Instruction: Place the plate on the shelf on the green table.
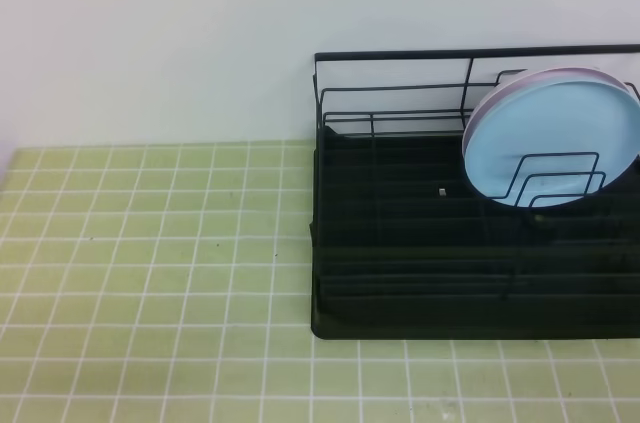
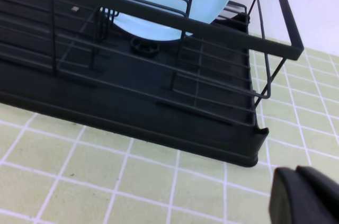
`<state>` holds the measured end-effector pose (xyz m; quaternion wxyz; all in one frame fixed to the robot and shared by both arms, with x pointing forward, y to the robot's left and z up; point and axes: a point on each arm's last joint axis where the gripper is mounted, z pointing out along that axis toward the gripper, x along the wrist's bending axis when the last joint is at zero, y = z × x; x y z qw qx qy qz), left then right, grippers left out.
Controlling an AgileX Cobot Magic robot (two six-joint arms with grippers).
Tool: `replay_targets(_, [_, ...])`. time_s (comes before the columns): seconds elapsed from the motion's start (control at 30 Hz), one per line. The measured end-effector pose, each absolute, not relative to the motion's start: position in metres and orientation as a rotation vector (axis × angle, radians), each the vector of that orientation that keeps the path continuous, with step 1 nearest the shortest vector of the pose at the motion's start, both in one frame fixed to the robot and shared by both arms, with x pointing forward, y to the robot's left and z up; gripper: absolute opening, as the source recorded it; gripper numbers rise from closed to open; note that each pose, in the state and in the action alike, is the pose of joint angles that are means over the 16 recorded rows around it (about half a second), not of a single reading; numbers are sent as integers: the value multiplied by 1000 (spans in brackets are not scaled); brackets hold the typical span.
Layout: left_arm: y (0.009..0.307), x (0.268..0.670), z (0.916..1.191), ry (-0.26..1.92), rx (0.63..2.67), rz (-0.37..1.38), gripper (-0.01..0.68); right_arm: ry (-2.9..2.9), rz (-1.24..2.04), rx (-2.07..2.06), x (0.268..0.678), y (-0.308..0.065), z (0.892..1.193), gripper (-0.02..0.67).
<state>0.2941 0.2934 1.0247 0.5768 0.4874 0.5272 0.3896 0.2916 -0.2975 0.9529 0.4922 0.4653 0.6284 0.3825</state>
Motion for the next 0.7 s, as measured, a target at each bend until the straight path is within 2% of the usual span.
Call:
replay_targets(0.23, [296, 290, 1011, 1317, 1248, 949, -2, 1525, 928, 1129, 292, -297, 953, 1])
replay_targets(0.7, [298, 292, 975, 1381, 1201, 947, -2, 1525, 928, 1129, 292, -297, 953, 1])
